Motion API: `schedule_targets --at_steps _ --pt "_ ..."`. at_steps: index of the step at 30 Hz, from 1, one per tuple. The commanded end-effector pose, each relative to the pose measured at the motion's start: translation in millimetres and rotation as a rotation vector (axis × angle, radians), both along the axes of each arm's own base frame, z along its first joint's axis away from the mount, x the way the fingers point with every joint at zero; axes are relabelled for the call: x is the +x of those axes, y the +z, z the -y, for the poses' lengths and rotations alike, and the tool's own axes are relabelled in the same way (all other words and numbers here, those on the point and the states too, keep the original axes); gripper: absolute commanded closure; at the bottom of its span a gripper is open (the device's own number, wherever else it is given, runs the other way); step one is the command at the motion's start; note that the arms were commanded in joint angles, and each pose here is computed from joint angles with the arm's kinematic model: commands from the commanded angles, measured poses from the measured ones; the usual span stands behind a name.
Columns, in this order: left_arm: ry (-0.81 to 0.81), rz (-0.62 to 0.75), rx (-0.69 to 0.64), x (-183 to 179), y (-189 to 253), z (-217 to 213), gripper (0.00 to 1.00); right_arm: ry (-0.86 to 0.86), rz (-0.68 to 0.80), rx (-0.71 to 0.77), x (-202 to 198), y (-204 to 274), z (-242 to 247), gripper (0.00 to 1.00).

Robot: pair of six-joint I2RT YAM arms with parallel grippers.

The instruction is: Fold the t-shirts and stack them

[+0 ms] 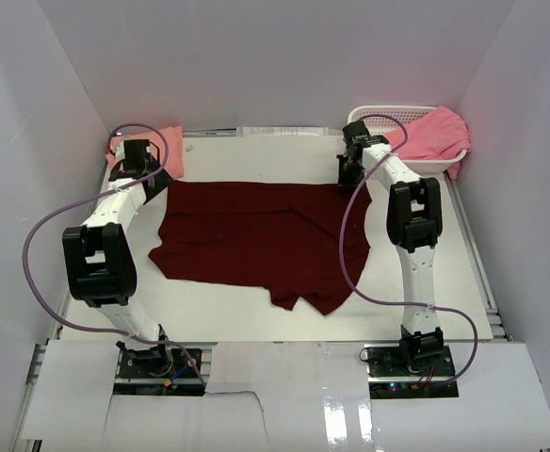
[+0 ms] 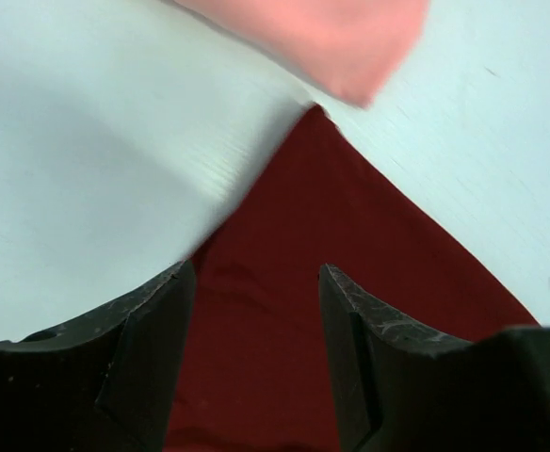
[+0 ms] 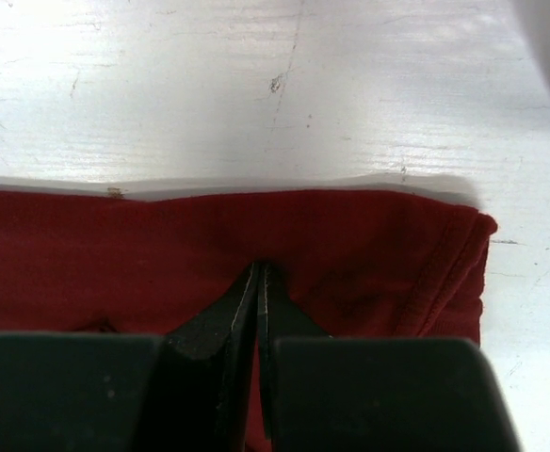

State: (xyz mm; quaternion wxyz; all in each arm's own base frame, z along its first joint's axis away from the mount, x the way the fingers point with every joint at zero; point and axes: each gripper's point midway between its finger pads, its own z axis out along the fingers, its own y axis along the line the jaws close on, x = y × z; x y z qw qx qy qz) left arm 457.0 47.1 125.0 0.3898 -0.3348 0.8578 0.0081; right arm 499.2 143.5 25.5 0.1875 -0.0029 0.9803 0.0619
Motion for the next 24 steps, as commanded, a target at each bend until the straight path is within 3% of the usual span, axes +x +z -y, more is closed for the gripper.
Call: schedule_targets --at_steps 1,7,12,17,24 --pt "-0.206 0.102 -0.110 13 38 54 0.34 0.019 0.001 0.011 -10 15 -1 0.92" --pt "-0.515 0.056 -0.228 23 24 178 0.34 0.037 0.033 0.027 -21 33 -4 0.92" --pt "-0.672 0.019 -0.321 31 9 261 0.34 0.066 0.039 0.067 -32 38 -12 0.92" --pt "-0.768 -0.026 -0.438 32 -9 314 0.34 0.074 0.052 0.068 -32 35 -13 0.92" --pt "-0.842 -0.080 -0.474 24 -38 357 0.34 0.115 0.074 0.099 -9 38 -25 0.79"
